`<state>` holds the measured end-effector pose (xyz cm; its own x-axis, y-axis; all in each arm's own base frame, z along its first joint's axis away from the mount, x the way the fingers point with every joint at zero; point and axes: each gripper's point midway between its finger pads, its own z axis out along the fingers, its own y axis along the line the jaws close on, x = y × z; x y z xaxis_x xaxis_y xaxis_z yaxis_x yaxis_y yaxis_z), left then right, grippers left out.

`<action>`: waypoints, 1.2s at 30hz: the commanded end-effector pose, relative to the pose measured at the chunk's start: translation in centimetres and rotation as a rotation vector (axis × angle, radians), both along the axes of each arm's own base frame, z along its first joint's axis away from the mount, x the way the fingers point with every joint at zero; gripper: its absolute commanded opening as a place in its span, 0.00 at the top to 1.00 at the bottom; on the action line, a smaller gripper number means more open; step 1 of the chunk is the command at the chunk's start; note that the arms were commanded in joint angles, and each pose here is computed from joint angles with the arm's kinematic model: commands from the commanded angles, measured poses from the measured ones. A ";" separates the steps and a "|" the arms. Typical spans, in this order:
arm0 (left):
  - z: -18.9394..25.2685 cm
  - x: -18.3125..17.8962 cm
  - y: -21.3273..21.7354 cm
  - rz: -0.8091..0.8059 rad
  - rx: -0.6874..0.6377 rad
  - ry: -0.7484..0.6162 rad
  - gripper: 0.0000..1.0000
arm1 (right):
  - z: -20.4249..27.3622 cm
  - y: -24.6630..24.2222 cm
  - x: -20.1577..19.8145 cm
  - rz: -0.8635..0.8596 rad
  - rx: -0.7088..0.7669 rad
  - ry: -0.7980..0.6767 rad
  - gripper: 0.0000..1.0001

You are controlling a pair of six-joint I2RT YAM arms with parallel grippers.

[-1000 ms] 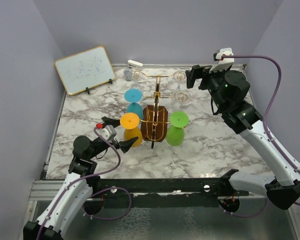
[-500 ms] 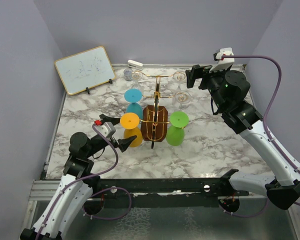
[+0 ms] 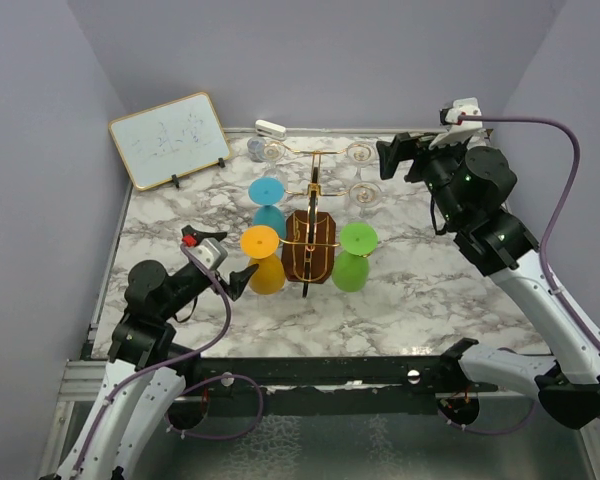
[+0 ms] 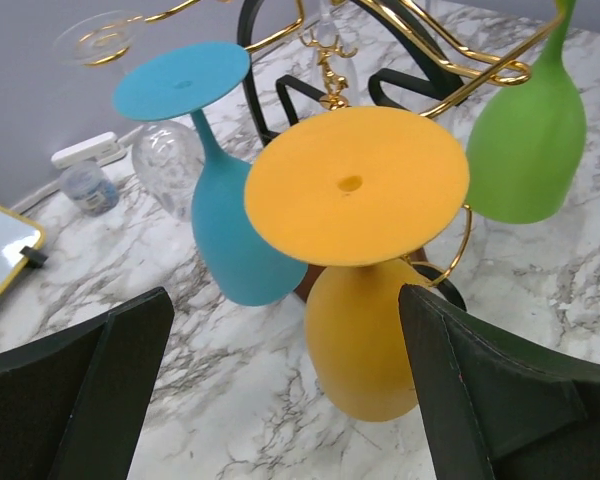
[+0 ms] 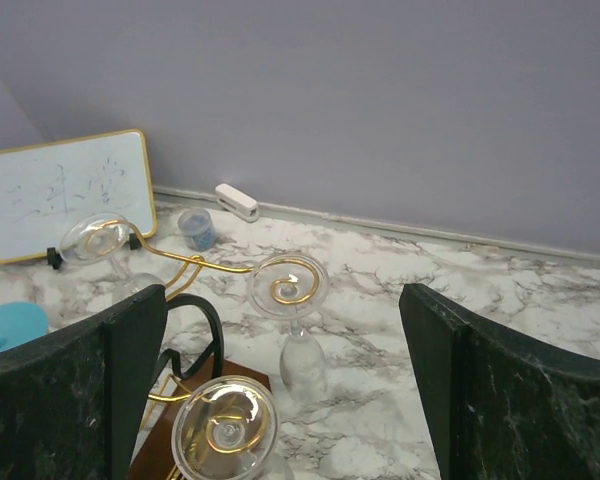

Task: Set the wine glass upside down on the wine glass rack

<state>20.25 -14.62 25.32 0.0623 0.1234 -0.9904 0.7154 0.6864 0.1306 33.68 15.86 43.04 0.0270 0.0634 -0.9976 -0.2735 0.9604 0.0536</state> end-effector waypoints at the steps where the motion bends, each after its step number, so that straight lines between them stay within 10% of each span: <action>1: 0.7 0.6 2.4 0.129 0.081 -0.005 0.02 | 1.6 -0.3 -1.5 0.034 0.033 -0.024 0.01; 14: 0.0 2.3 7.7 0.414 0.225 0.061 0.02 | -3.6 -2.4 -0.5 -0.185 0.151 0.243 0.01; 24: -1.3 6.5 10.5 0.653 0.316 0.258 0.01 | 0.2 -7.4 -4.8 -0.291 0.283 0.107 0.01; 36: -1.4 11.8 14.6 0.807 0.251 0.502 0.01 | -10.1 -6.6 -5.4 -0.311 0.150 0.398 0.01</action>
